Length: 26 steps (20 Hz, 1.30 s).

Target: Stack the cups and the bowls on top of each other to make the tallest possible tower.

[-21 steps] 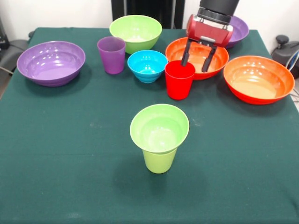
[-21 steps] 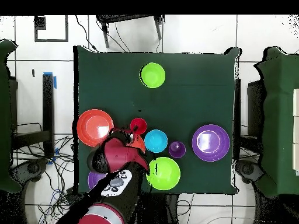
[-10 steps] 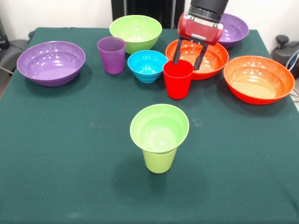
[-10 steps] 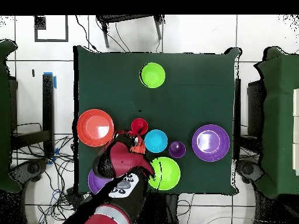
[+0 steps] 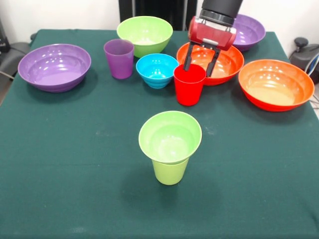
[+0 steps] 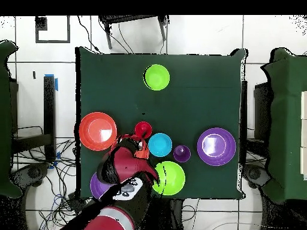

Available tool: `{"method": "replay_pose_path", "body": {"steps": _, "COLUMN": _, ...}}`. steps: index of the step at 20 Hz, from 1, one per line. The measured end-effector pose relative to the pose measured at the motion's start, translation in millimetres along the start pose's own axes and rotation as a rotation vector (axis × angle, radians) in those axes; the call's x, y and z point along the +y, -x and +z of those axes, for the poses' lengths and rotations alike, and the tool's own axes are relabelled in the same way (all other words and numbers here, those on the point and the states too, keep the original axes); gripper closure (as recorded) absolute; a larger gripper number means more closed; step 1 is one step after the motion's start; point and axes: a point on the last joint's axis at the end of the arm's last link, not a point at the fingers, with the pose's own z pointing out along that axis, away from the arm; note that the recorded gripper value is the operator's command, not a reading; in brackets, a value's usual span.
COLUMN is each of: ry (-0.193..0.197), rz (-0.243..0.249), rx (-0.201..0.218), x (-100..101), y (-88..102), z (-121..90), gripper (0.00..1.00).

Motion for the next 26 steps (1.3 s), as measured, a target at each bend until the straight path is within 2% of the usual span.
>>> {"method": "replay_pose_path", "body": {"steps": 4, "ry": -0.002, "rz": 0.001, "rx": -0.006, "x": 1.9, "y": -7.0, "z": 5.9, "gripper": 0.00}}
{"method": "replay_pose_path", "body": {"steps": 12, "ry": -0.010, "rz": 0.036, "rx": 0.004, "x": 5.3, "y": -17.1, "z": 13.0, "gripper": 0.00}}
{"method": "replay_pose_path", "body": {"steps": 13, "ry": -0.010, "rz": 0.042, "rx": 0.004, "x": 5.3, "y": -17.7, "z": 13.5, "gripper": 1.00}}
{"method": "replay_pose_path", "body": {"steps": 26, "ry": -0.006, "rz": 0.053, "rx": 0.004, "x": 10.9, "y": -21.2, "z": 12.6, "gripper": 1.00}}
